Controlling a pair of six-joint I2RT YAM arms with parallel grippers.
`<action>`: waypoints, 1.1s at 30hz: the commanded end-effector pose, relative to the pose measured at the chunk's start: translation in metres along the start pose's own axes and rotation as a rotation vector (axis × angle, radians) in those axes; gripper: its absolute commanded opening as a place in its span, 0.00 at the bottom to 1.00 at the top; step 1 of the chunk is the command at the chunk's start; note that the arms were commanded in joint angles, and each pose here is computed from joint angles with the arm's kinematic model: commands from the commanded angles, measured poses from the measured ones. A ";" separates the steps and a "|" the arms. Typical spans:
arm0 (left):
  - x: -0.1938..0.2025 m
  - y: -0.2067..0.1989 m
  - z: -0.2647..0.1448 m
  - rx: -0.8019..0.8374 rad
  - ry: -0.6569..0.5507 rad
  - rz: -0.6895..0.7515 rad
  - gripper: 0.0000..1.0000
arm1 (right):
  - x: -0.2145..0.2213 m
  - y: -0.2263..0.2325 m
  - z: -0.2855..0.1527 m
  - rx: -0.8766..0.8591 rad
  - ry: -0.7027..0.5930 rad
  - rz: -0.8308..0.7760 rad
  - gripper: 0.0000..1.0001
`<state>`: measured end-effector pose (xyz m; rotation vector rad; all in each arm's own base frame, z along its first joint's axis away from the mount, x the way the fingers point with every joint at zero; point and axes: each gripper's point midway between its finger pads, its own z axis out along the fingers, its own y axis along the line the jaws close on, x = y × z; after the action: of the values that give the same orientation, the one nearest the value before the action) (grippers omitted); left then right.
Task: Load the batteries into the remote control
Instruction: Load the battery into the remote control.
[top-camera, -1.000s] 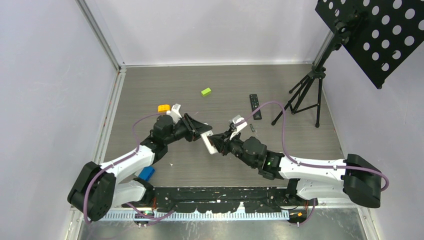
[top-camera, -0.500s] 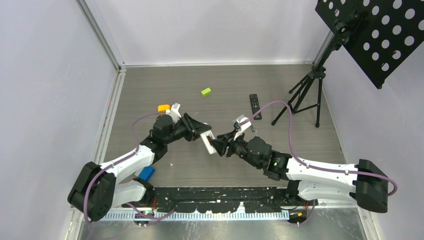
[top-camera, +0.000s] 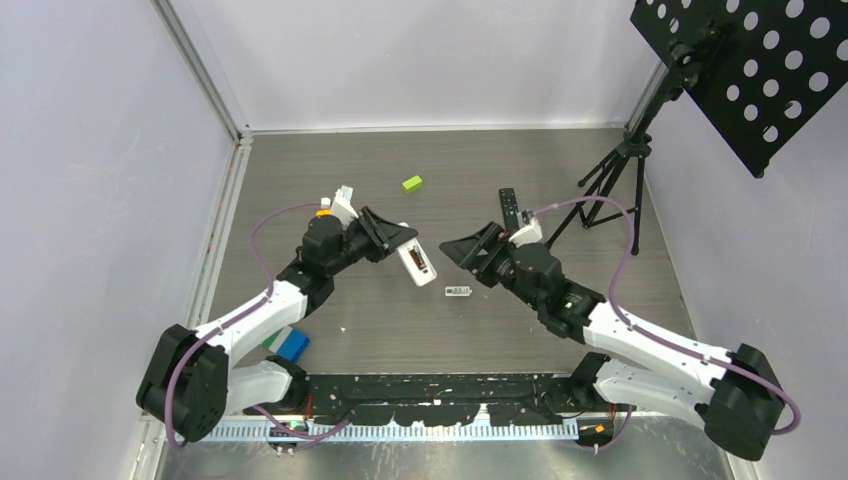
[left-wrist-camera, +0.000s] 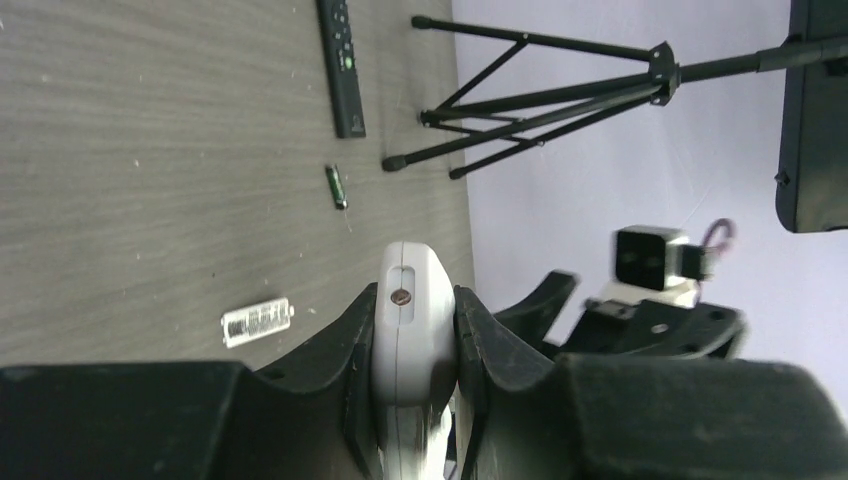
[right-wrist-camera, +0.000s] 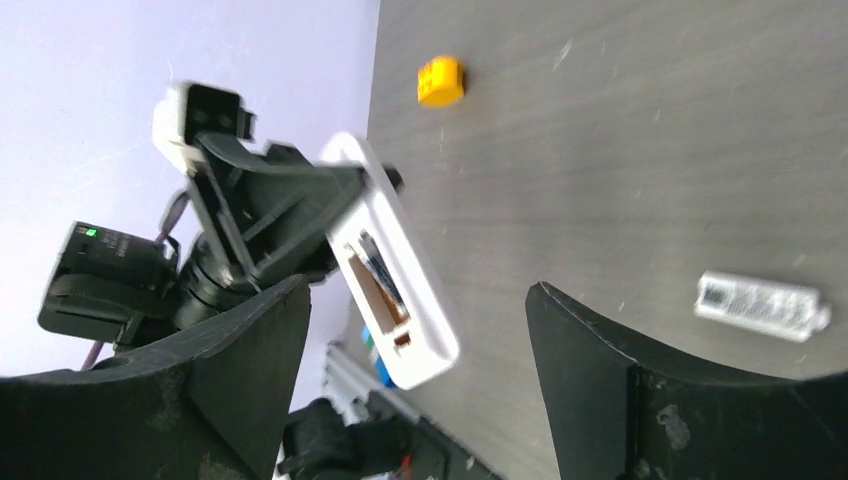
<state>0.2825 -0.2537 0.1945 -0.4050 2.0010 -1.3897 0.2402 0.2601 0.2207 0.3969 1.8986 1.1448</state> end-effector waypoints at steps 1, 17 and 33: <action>-0.031 -0.025 0.009 0.049 -0.112 0.065 0.00 | 0.032 0.015 0.009 -0.056 0.146 0.332 0.84; -0.040 -0.026 0.024 0.058 -0.134 -0.035 0.00 | 0.012 0.052 0.039 -0.272 0.061 0.584 0.84; -0.048 -0.017 0.010 -0.023 -0.192 0.051 0.00 | 0.031 0.027 0.056 -0.121 0.094 0.536 0.78</action>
<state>0.3201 -0.2401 0.1936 -0.5329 1.9428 -1.2618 0.2662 0.3146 0.1874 0.8728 1.8603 1.5856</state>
